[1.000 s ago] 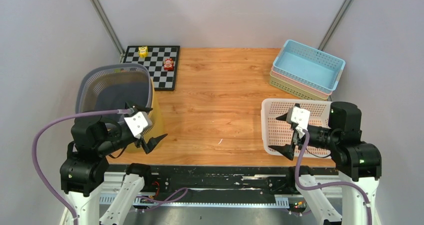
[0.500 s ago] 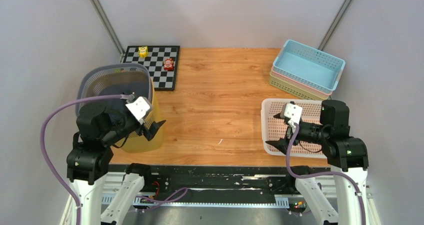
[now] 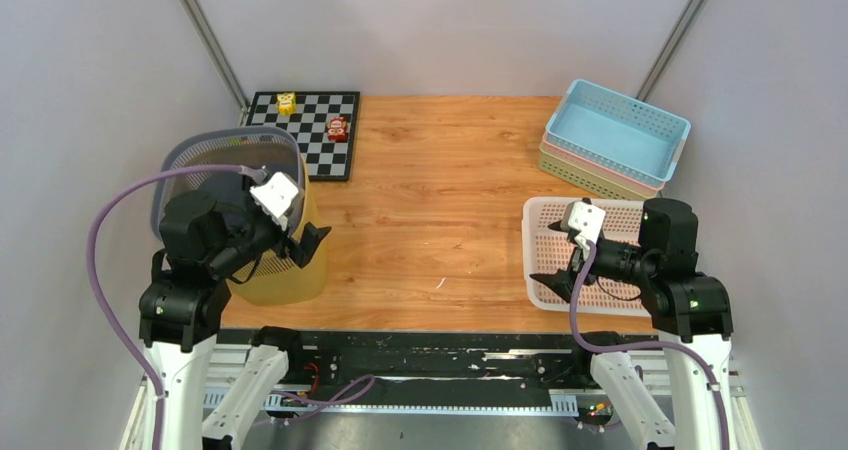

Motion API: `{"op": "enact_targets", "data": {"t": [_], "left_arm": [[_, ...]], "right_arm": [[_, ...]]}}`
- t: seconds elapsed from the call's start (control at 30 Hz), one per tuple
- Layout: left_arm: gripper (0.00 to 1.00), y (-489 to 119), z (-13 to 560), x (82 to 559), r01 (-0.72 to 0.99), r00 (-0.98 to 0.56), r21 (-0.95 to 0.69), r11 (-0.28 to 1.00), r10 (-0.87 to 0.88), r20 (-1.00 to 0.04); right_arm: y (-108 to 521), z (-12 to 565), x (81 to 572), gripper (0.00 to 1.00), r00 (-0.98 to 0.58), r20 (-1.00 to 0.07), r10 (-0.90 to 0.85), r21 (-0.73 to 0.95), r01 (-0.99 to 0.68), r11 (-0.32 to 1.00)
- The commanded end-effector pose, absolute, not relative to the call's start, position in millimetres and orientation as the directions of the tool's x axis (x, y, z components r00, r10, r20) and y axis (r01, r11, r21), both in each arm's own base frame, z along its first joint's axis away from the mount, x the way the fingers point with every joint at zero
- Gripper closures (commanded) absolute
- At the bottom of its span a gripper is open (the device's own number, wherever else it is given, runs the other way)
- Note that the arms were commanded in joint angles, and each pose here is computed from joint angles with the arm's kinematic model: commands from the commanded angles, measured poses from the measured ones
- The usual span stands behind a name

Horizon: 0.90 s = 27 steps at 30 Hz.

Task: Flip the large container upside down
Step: Adjust the multiple containers at the center of the board.

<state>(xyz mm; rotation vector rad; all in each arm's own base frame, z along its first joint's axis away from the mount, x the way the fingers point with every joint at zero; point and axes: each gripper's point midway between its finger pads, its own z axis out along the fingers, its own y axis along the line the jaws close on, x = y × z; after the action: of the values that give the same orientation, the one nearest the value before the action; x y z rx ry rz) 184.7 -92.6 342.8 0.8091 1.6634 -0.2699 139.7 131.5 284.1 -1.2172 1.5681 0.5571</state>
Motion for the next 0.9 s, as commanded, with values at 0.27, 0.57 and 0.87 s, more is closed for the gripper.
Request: {"op": "enact_targets", "data": {"t": [0.27, 0.57, 0.87], "left_arm": [[0.0, -83, 344, 229, 0.529, -0.208, 0.109, 0.841, 0.254, -0.945], [0.02, -73, 366, 235, 0.455, -0.159, 0.126, 0.881, 0.219, -0.963], [0.28, -70, 380, 224, 0.436, -0.119, 0.133, 0.89, 0.203, -0.972]], "right_arm": [[124, 280, 167, 0.01, -0.016, -0.913, -0.407, -0.203, -0.849, 0.488], [121, 274, 178, 0.01, -0.044, -0.912, -0.408, -0.192, -0.832, 0.52], [121, 272, 181, 0.01, -0.053, -0.912, -0.407, -0.186, -0.83, 0.525]]}}
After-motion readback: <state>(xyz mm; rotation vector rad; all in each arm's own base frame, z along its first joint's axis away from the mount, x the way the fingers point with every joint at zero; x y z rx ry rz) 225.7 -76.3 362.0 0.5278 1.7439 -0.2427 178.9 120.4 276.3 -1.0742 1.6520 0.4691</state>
